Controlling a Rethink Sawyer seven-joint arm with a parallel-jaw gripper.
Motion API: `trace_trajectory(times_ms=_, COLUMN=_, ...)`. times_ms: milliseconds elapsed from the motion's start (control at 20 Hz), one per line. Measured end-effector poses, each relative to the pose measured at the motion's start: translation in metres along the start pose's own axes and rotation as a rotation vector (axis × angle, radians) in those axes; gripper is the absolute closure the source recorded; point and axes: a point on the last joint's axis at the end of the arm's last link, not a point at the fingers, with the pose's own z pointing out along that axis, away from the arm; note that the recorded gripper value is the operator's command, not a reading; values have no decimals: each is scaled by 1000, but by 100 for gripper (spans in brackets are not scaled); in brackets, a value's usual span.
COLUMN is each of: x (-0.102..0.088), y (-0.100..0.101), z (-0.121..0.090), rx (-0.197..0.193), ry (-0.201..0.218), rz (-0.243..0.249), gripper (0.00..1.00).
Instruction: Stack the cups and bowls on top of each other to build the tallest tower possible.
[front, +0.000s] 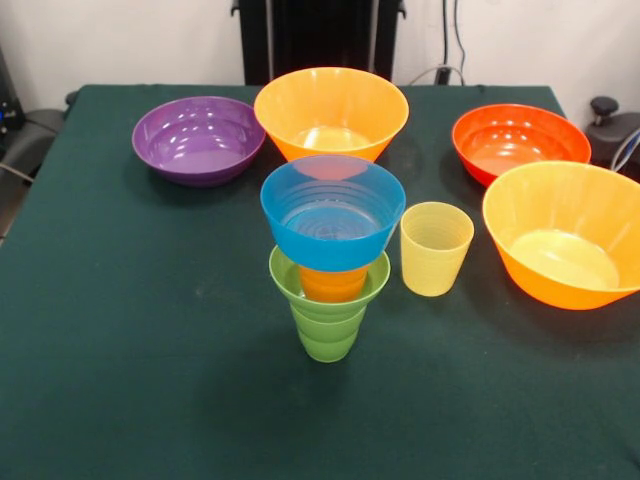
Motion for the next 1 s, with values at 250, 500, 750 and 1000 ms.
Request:
trace_trajectory(times_ms=250, x=7, y=-5, z=4, rx=12, ry=11, rz=6, gripper=100)
trace_trajectory(times_ms=500, x=12, y=-10, z=6, rx=21, ry=13, rz=13, gripper=100)
trace_trajectory(times_ms=750, x=15, y=-12, z=10, rx=25, ry=6, rz=17, gripper=100)
trace_trajectory(times_ms=1000, x=17, y=-9, z=14, rx=28, ry=-7, rz=16, gripper=100)
